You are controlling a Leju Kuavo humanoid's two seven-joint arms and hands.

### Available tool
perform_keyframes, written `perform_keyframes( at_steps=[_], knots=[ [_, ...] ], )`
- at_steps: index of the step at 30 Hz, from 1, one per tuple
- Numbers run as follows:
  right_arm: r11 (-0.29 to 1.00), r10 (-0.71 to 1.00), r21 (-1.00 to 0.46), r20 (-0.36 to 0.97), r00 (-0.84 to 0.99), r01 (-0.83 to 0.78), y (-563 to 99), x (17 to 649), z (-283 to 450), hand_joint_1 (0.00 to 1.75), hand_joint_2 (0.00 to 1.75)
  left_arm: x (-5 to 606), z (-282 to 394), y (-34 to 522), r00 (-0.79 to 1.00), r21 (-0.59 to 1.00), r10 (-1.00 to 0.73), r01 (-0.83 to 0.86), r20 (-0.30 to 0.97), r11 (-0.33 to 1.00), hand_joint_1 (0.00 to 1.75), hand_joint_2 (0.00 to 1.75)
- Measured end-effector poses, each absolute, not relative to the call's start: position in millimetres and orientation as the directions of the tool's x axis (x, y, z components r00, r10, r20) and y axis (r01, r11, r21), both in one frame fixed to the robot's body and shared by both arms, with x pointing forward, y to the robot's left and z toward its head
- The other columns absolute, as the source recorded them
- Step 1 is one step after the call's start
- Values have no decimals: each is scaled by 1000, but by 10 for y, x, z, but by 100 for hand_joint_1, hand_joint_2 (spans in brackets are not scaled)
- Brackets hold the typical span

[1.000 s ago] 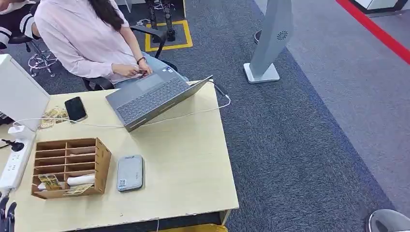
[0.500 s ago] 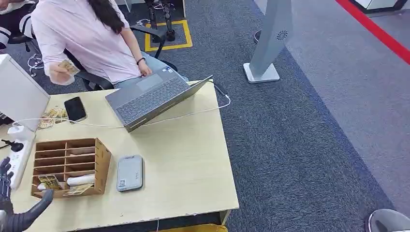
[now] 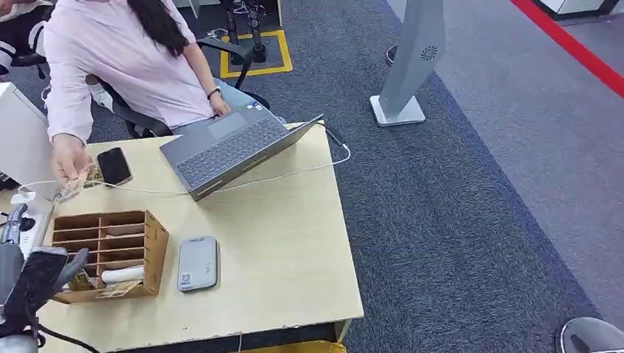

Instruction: Pass the card to the sensor for recognition and then transmit it.

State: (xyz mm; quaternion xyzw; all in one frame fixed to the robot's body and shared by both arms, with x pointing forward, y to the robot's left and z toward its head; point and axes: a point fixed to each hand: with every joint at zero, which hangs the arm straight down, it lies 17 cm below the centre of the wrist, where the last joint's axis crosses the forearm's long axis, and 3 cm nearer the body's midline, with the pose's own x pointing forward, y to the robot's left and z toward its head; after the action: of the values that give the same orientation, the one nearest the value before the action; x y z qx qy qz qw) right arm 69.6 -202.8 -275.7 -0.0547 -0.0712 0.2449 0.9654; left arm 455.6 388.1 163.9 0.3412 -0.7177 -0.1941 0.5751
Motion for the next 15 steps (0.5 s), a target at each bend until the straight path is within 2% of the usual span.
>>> perform_keyframes(
  at_steps=[15],
  knots=[
    [842,534,-158,105,839,-516,-2063,722,-2757,0,175,5194,1995,4219,49,854,-916,-385,398,351,0,175]
  ],
)
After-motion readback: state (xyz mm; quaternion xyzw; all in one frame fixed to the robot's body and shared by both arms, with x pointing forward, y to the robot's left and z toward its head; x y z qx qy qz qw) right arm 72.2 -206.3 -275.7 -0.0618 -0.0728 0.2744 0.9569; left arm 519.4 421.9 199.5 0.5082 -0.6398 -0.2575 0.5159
